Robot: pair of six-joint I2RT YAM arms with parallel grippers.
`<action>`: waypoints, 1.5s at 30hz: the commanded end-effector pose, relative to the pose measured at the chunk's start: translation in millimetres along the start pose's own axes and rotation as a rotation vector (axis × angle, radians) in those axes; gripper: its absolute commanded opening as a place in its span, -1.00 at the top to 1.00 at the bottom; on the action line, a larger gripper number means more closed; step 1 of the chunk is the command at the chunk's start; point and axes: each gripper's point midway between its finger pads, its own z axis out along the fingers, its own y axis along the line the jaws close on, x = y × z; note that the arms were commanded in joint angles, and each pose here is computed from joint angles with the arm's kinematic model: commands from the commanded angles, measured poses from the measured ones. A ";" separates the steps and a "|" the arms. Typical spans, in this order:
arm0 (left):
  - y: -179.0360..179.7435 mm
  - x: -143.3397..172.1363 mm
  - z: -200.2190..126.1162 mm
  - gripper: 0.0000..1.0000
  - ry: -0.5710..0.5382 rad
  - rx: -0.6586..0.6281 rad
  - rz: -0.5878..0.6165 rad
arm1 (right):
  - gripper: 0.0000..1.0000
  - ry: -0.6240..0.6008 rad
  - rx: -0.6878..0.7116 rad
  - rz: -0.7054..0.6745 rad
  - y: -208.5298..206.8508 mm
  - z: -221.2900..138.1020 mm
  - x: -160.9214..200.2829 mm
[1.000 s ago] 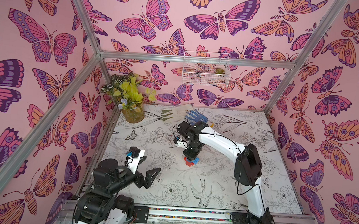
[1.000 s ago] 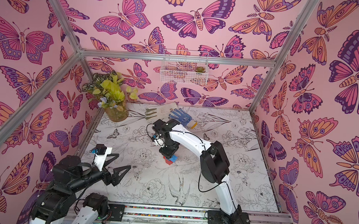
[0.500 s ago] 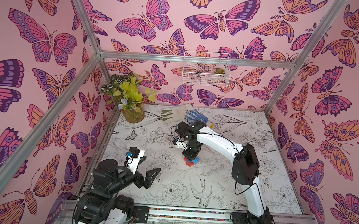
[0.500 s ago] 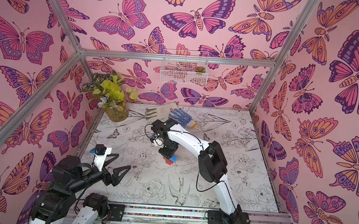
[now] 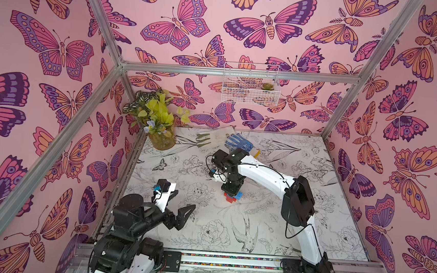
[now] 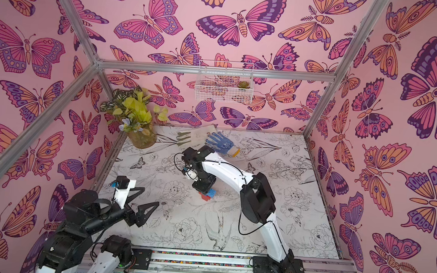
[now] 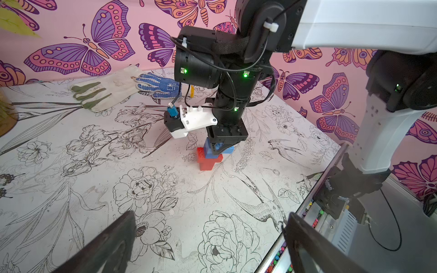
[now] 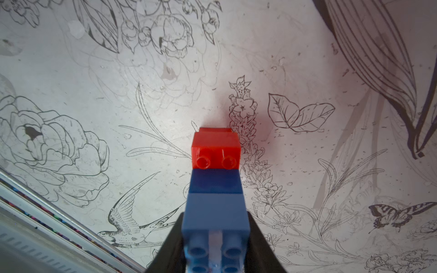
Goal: Assemble the letter f with lego
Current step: Assemble the lego brick with the lego brick.
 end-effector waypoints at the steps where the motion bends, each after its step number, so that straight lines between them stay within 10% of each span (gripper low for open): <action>1: -1.8 0.8 1.0 -0.98 -0.007 0.013 0.008 | 0.80 0.138 -0.057 -0.034 13.3 49.2 12.2; 45: -1.6 0.6 1.0 -0.98 -0.008 0.012 0.007 | 0.82 0.170 -0.160 -0.049 14.0 76.9 3.6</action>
